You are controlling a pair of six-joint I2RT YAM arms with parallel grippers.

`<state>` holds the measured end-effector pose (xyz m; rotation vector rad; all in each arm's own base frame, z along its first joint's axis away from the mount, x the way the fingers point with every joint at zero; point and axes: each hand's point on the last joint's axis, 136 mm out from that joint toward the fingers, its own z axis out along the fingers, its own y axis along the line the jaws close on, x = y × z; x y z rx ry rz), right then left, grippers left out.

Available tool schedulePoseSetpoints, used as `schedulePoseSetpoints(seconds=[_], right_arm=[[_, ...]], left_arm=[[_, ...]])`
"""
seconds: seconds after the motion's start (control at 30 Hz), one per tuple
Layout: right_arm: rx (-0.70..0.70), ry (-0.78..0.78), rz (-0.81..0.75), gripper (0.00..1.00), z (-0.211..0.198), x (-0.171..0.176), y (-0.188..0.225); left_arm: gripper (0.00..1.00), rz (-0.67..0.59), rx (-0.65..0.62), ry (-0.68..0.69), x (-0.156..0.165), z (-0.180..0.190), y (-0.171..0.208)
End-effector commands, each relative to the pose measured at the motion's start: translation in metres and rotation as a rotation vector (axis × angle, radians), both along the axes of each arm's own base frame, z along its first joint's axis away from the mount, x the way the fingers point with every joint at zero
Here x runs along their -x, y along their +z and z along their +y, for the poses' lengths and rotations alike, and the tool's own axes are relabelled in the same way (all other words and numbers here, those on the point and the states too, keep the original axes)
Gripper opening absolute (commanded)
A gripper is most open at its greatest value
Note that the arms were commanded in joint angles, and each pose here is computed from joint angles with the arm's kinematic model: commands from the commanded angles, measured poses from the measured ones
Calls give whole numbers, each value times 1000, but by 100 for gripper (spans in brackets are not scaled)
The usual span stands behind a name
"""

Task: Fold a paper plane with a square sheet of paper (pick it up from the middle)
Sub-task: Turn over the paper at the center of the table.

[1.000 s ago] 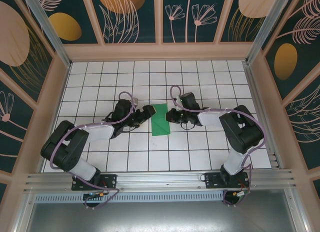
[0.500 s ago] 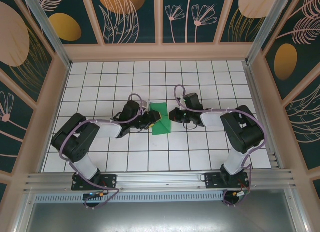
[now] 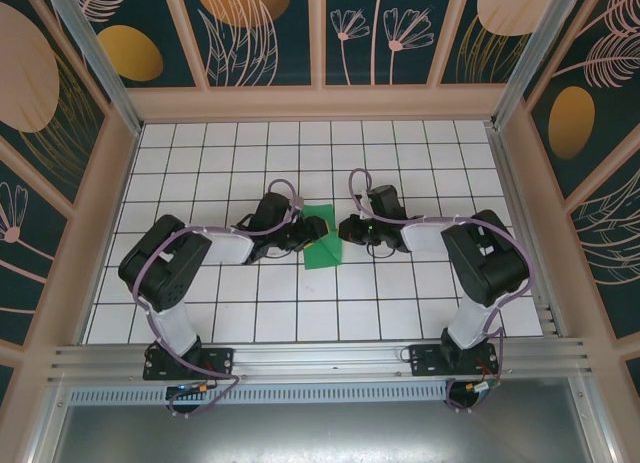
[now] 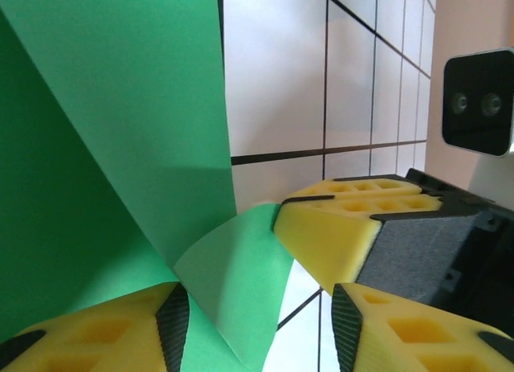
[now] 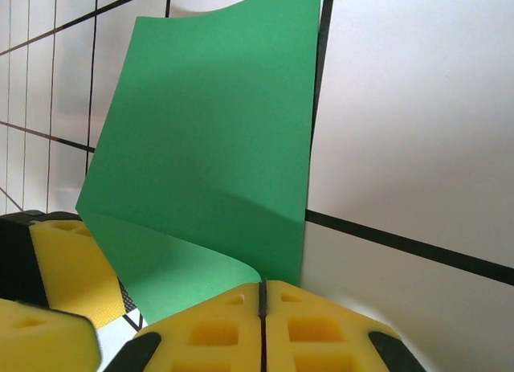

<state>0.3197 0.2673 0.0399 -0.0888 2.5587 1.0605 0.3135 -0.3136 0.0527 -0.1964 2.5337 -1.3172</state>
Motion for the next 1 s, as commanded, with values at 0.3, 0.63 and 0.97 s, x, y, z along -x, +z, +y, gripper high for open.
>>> schedulePoseSetpoints(seconds=[0.3, 0.63, 0.97], right_arm=[[-45, -134, -111, 48, -22, -13, 66], [-43, -308, -242, 73, -58, -16, 126], [-58, -410, -335, 89, -84, -14, 161]], left_arm=[[28, -89, -61, -82, -3, -4, -8], [6, -202, -270, -16, -16, 28, 21], [6, -273, -736, 106, -9, 120, 105]])
